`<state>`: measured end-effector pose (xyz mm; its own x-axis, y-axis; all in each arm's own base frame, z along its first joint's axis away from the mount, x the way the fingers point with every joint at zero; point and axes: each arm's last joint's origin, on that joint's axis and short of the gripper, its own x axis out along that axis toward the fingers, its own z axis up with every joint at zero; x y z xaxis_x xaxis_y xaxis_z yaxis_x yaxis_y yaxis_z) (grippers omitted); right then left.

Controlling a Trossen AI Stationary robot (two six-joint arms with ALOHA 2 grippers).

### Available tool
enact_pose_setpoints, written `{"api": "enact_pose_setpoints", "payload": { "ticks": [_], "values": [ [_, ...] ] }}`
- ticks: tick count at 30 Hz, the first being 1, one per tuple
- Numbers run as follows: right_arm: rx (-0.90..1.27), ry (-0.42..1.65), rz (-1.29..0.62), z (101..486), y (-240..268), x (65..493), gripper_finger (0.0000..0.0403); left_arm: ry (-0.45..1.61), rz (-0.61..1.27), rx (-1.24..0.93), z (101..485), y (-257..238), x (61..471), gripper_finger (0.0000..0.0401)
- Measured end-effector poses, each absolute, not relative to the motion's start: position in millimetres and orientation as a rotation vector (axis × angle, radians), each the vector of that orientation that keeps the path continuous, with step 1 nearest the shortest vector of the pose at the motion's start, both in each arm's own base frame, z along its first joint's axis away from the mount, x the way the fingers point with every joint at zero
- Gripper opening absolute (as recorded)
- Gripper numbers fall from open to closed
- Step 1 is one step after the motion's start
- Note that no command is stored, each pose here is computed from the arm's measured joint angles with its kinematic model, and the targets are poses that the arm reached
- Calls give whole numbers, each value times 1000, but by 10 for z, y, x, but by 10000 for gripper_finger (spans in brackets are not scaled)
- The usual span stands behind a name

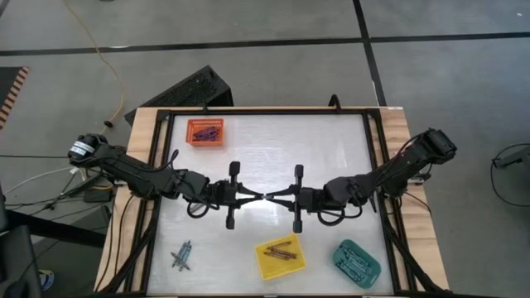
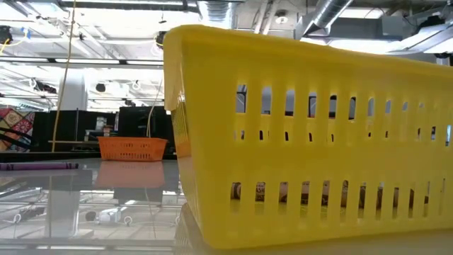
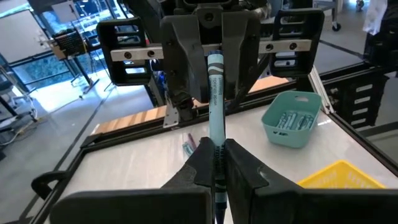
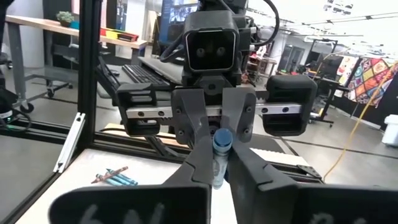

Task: Sort crayons
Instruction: Put the blue crayon into the green bin

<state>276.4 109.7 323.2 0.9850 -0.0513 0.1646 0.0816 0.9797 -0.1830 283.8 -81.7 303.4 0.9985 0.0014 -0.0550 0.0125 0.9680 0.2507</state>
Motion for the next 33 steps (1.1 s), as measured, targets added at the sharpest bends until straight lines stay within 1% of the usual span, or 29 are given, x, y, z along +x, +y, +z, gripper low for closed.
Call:
{"api": "enact_pose_setpoints", "payload": {
  "ticks": [5,11,14,19,21,24,28,33],
  "values": [
    [-214,-160,-70,3233,1097,2764,8,54,-7,258,3036,-817,2838,1],
    [-215,-162,-71,3235,1097,2764,4,54,-12,269,3036,-819,2838,10],
    [-215,-162,-71,3235,1097,2764,3,55,-16,287,3034,-820,2838,35],
    [-202,-155,-66,3228,1106,2762,2,69,-20,292,3021,-821,2837,113],
    [-177,-137,-60,3207,1110,2764,2,98,-26,300,2992,-822,2834,144],
    [-134,-83,-34,3164,1151,2736,1,172,-42,303,2918,-842,2817,179],
    [-48,19,11,3109,1231,2636,1,292,-70,298,2799,-878,2775,200],
    [85,181,56,3094,1305,2411,1,428,-77,279,2673,-885,2719,201]
  ]
}}
